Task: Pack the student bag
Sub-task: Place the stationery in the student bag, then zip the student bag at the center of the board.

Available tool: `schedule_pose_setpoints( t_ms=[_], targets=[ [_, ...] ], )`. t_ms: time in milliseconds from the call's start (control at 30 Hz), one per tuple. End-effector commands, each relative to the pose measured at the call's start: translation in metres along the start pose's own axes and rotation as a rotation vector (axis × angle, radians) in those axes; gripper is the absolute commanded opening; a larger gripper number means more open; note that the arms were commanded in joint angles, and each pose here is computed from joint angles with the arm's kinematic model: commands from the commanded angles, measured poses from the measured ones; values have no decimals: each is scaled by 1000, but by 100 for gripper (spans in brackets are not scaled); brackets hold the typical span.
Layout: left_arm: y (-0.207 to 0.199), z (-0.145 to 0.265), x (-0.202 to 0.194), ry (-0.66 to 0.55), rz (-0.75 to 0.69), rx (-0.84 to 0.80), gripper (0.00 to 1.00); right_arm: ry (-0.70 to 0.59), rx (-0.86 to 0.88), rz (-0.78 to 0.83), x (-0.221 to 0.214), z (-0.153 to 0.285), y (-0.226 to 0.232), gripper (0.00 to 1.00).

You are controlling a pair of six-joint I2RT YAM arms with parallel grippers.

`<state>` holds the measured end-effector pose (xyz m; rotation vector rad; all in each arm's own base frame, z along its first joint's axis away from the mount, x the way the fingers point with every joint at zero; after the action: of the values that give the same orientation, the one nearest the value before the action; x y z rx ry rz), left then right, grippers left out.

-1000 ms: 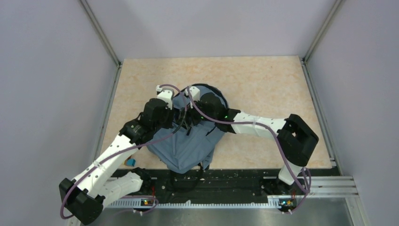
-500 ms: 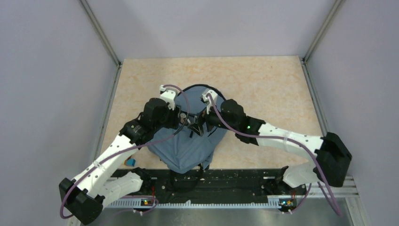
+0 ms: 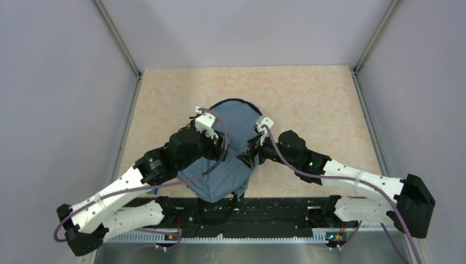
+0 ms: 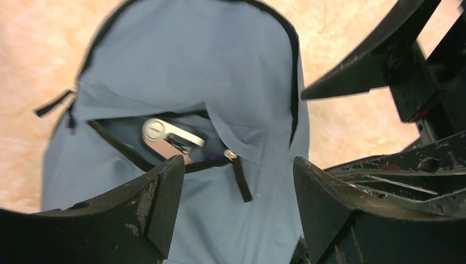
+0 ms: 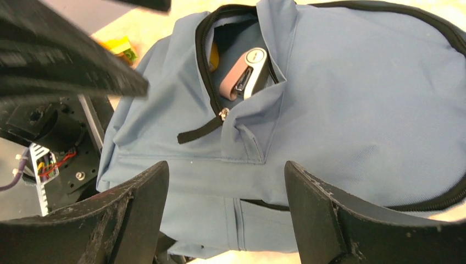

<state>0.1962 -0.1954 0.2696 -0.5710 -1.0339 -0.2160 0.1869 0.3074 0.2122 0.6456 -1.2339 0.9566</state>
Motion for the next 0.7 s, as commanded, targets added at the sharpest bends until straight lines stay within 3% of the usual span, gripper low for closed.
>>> schedule_pose_setpoints(
  t_ms=[0, 233, 500, 667],
  targets=[
    [-7, -16, -27, 32, 119, 80, 76, -88, -38, 13, 19, 6, -4, 74],
    [-7, -24, -45, 32, 224, 154, 70, -81, -48, 6, 15, 9, -5, 72],
    [6, -32, -79, 112, 240, 232, 64, -81, -38, 0, 11, 5, -3, 69],
    [13, -34, -83, 100, 253, 270, 61, -77, -14, 14, 11, -1, 0, 67]
  ],
)
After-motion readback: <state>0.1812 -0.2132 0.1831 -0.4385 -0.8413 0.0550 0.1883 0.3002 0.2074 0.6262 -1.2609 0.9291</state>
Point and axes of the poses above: each gripper's point midway between its finger pads, its own z axis back along the fingers, its own y axis along the line the jaws close on, x = y × z, the point moved 2 cm from there along z, back along the fingers, and after that the axes turned 15 degrees about z, right-handed, at the moved point
